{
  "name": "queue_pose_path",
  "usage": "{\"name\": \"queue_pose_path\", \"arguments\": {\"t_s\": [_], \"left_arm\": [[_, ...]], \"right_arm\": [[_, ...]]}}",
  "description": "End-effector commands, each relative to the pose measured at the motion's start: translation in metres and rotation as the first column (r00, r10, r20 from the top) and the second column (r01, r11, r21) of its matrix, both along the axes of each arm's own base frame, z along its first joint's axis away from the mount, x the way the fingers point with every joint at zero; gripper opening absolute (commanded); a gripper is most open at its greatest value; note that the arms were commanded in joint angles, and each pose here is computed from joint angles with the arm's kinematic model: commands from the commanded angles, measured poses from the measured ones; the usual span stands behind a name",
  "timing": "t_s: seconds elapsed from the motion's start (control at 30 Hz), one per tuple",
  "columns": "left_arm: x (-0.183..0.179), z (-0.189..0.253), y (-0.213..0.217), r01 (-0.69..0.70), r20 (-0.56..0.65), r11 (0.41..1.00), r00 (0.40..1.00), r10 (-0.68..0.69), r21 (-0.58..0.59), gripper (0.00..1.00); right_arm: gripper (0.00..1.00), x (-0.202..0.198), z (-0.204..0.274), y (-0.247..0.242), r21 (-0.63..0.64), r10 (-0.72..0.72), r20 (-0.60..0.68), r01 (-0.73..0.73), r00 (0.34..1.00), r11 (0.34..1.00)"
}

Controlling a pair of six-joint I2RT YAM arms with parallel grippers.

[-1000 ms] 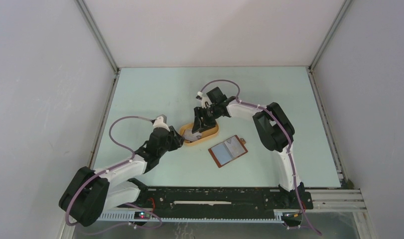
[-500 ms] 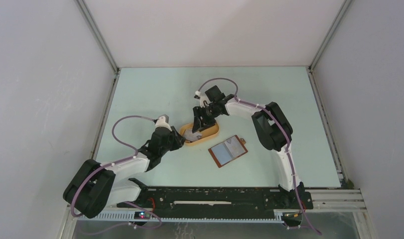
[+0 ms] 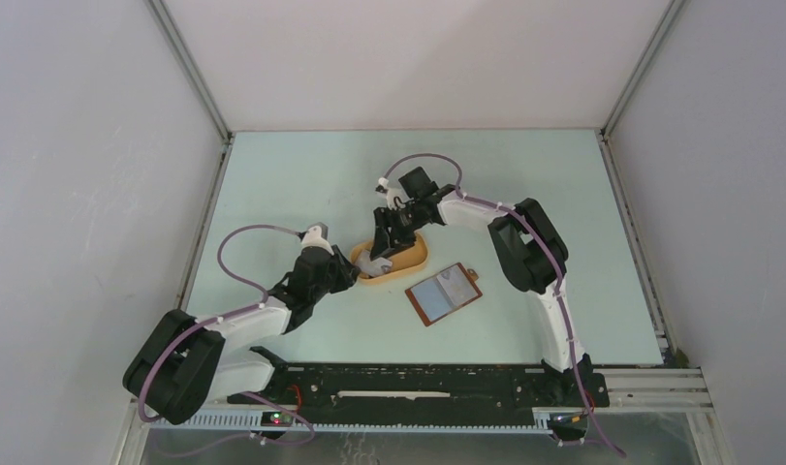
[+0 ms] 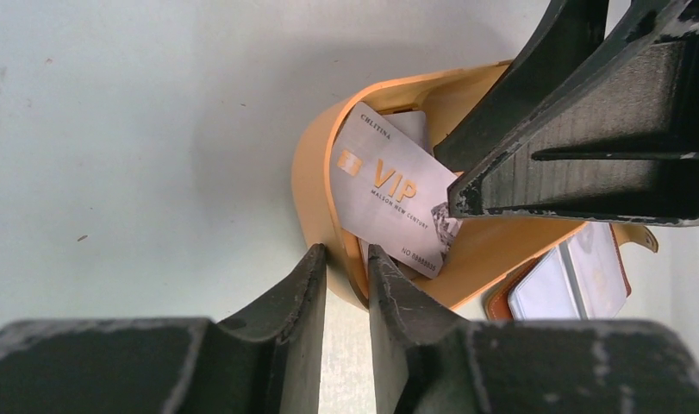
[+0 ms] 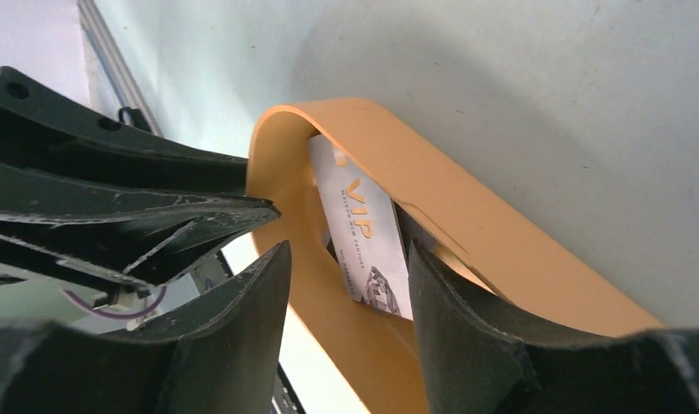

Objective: Put the credit cards into the card holder
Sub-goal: Pick up the credit card from the storage box.

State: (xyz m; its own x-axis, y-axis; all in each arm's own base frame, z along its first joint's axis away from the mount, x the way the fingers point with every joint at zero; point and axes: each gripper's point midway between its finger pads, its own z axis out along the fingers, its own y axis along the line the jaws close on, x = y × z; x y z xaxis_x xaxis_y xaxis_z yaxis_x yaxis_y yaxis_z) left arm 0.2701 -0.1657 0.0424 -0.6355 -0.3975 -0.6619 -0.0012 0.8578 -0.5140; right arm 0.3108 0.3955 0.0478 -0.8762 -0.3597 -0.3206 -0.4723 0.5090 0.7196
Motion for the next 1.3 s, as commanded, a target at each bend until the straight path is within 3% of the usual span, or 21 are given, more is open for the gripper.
{"name": "queue_pose_path", "arguments": {"t_s": [0.0, 0.23, 0.6, 0.93, 1.27], "left_arm": [[0.007, 0.014, -0.011, 0.036, 0.023, 0.999, 0.999, -0.035, -0.026, 0.27], [0.007, 0.016, -0.010, 0.030, 0.028, 0.999, 0.999, -0.029, -0.028, 0.27], [0.007, 0.018, -0.011, 0.032, 0.032, 0.999, 0.999, -0.031, -0.033, 0.27], [0.005, 0.019, -0.011, 0.036, 0.038, 0.999, 0.999, -0.034, -0.039, 0.27], [0.004, 0.018, -0.012, 0.041, 0.036, 0.998, 0.999, -0.039, -0.047, 0.27]], "right_arm": [[0.60, -0.028, 0.030, 0.021, 0.140, 0.084, -0.093, -0.070, 0.992, 0.988], [0.59, -0.031, 0.041, 0.022, 0.173, 0.092, -0.108, -0.072, 0.990, 0.982], [0.50, -0.013, 0.004, 0.007, -0.023, 0.040, -0.008, -0.040, 0.999, 0.999], [0.49, -0.030, 0.017, 0.019, 0.097, 0.124, -0.085, -0.115, 0.989, 0.989], [0.52, -0.027, 0.008, 0.019, 0.063, 0.101, -0.113, -0.094, 0.988, 0.994]]}}
